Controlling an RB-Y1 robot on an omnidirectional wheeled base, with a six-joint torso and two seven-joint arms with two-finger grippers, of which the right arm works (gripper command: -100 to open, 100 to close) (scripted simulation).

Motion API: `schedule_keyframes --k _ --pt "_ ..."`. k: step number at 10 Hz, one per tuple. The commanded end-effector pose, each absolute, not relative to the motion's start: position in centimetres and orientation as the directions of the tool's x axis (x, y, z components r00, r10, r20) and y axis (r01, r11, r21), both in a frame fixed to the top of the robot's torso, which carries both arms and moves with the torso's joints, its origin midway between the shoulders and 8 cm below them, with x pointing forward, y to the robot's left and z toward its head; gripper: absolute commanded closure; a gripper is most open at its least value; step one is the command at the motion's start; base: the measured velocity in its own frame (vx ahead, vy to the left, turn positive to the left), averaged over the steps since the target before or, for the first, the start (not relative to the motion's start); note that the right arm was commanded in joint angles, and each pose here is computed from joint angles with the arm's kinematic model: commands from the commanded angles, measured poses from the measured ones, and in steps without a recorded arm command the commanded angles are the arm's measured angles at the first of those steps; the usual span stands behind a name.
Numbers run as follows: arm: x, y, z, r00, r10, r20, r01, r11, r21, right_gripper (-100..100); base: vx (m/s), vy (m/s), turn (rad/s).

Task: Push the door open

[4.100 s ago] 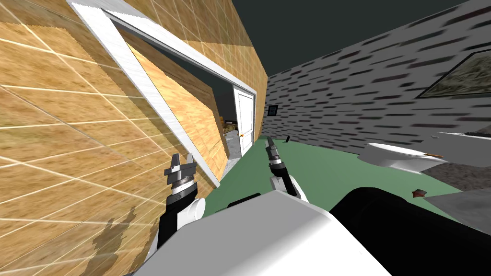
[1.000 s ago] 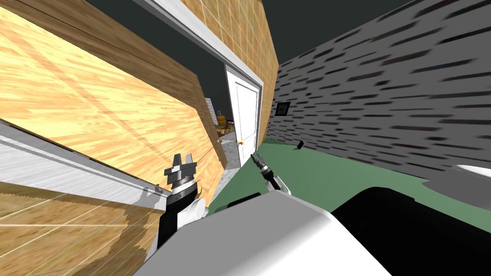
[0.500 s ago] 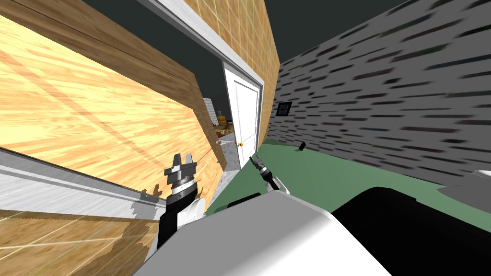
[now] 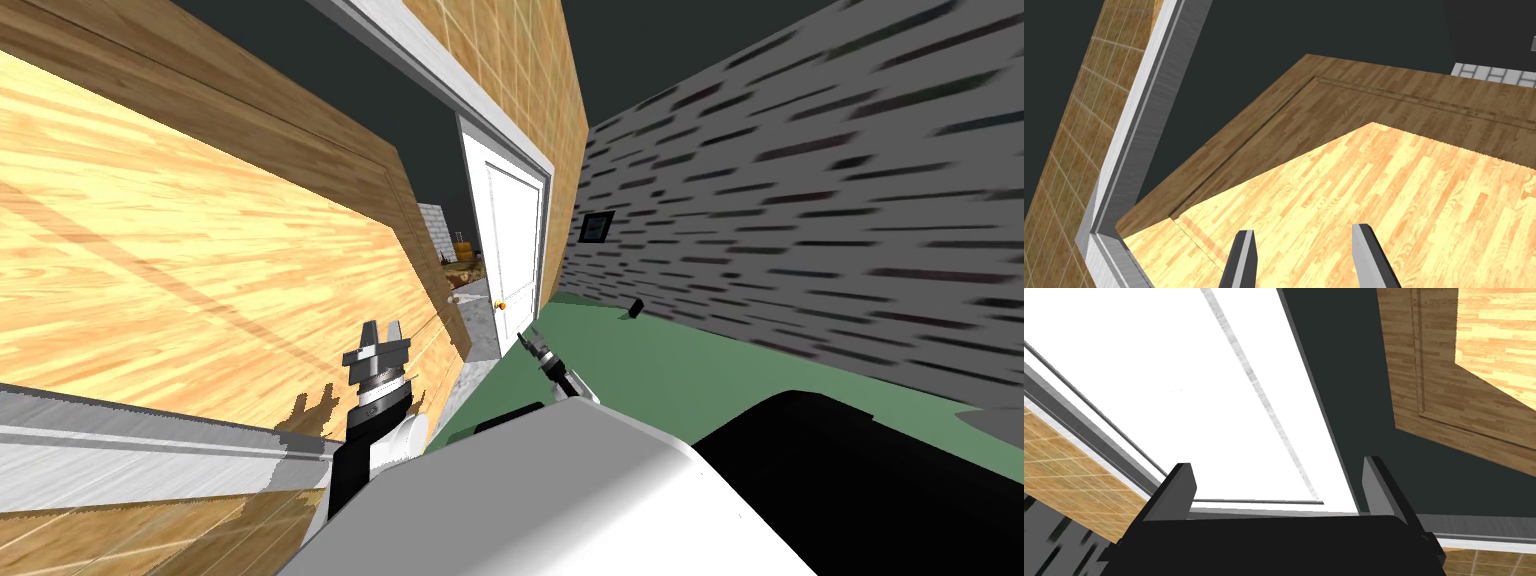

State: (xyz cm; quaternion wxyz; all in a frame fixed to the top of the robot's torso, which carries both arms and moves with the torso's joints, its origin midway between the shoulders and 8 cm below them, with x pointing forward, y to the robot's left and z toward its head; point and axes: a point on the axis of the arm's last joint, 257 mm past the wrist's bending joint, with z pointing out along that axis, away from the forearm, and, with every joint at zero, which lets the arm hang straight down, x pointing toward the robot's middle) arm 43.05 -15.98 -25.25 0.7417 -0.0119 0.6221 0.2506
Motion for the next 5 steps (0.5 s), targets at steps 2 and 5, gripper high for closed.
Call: schedule_keyframes --k 2,5 --pt "42.9 -15.1 -27.0 0.086 0.311 -0.947 -0.393 0.884 0.254 -100 0.125 -0.071 0.029" --pt "42.6 -13.8 -29.5 0.065 0.243 -0.968 -0.407 0.892 0.197 -100 0.13 -0.08 0.031"
